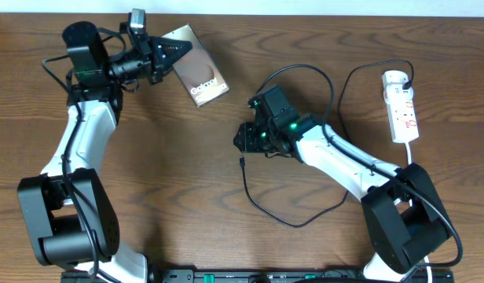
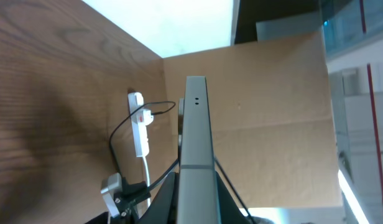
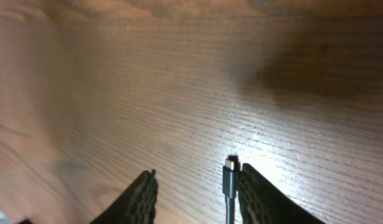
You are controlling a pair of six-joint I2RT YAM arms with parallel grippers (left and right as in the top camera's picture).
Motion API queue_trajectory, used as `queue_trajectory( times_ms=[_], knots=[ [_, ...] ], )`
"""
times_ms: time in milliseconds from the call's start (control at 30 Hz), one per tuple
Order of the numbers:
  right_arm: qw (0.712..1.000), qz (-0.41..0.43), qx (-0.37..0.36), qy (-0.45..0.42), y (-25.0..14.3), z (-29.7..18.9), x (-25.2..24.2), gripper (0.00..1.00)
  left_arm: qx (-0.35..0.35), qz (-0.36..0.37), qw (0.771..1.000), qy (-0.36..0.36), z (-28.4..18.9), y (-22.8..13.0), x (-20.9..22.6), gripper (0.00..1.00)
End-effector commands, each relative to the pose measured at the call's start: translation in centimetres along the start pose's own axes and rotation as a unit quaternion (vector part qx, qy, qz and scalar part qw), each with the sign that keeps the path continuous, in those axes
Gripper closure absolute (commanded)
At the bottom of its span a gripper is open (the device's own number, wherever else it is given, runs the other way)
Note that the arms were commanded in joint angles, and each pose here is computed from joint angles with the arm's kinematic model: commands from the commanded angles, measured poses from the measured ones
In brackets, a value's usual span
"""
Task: Plug charger to phone and switch on socket
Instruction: 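Release the phone from the right gripper and move it toward the cable, then lower the right gripper over the black cable connector end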
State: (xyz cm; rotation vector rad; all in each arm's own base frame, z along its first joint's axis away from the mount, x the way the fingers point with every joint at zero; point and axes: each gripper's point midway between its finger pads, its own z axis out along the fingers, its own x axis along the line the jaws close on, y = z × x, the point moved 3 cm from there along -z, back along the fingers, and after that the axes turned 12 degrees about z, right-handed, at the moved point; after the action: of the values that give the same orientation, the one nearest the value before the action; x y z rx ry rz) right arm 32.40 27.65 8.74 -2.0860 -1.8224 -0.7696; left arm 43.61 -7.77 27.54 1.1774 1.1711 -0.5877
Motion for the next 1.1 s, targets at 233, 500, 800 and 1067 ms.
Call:
queue_trajectory(
  times_ms=[233,500,800,1067],
  knots=[
    [0.999,-0.008,-0.033,-0.020,1.33,-0.86,-0.22,0.66,0.035,0.140,0.989,-0.038,-0.56,-0.68,-1.44,0.93],
    [0.999,-0.008,-0.035,-0.023,1.39,-0.86,-0.30,0.68,0.033,0.190,0.981,-0.040,-0.56,-0.68,-1.45,0.93],
    [0.999,-0.008,-0.035,-0.023,1.40,-0.86,-0.30,0.70,0.036,0.251,0.966,-0.047,-0.59,-0.87,-1.57,0.93],
    [0.999,-0.004,-0.035,-0.023,1.39,-0.86,-0.30,0.74,0.032,0.244,0.968,-0.040,-0.56,-0.82,-1.22,0.93]
  ],
)
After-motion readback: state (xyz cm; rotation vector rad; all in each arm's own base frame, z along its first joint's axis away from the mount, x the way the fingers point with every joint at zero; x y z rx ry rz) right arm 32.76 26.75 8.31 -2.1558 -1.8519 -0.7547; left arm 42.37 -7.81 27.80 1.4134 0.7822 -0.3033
